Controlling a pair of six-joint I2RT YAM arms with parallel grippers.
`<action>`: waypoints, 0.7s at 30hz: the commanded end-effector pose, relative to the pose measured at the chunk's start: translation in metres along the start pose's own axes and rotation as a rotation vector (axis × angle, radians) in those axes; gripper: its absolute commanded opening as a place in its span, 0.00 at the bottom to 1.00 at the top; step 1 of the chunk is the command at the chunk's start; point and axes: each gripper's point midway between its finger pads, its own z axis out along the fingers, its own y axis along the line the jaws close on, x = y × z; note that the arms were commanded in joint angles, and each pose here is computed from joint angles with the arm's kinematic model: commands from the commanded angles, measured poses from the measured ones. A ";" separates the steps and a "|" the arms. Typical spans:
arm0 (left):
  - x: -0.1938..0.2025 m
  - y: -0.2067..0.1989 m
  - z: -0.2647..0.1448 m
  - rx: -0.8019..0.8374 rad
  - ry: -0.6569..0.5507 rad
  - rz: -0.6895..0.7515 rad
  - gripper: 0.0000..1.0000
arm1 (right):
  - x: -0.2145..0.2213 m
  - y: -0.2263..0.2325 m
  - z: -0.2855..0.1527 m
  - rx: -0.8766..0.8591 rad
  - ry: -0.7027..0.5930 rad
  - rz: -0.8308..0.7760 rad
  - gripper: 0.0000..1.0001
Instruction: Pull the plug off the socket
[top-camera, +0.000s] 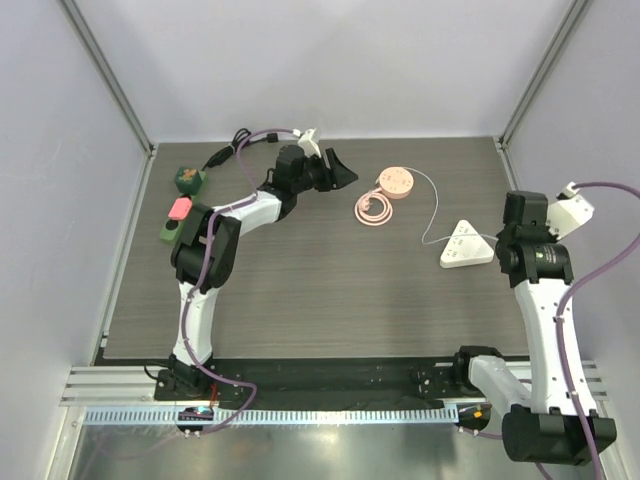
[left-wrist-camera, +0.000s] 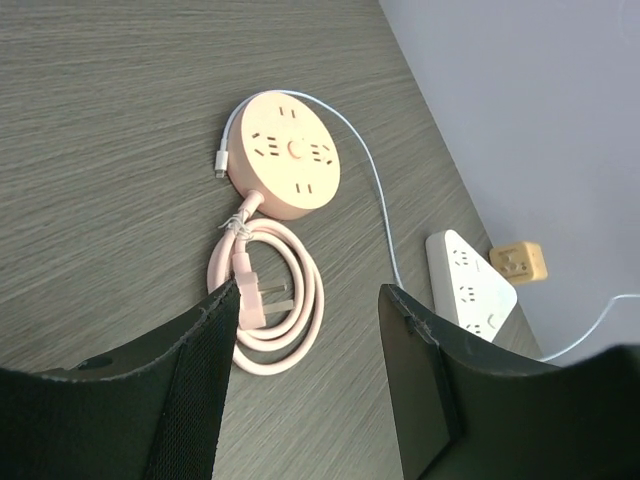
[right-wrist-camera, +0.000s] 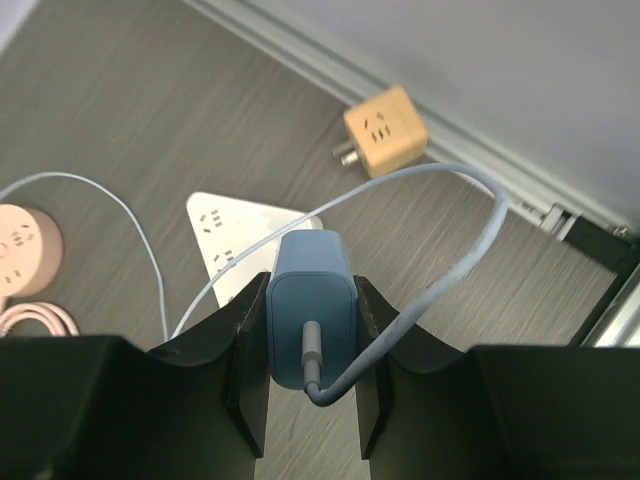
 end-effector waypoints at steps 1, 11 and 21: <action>-0.031 -0.030 -0.008 0.085 -0.065 0.048 0.59 | 0.021 -0.001 0.012 0.011 0.035 0.132 0.16; -0.036 -0.020 -0.013 0.104 -0.065 0.001 0.58 | 0.108 -0.039 0.072 0.132 0.301 0.257 0.19; -0.043 -0.016 -0.018 0.123 -0.089 -0.047 0.58 | 0.142 -0.067 0.087 0.180 0.376 0.315 0.92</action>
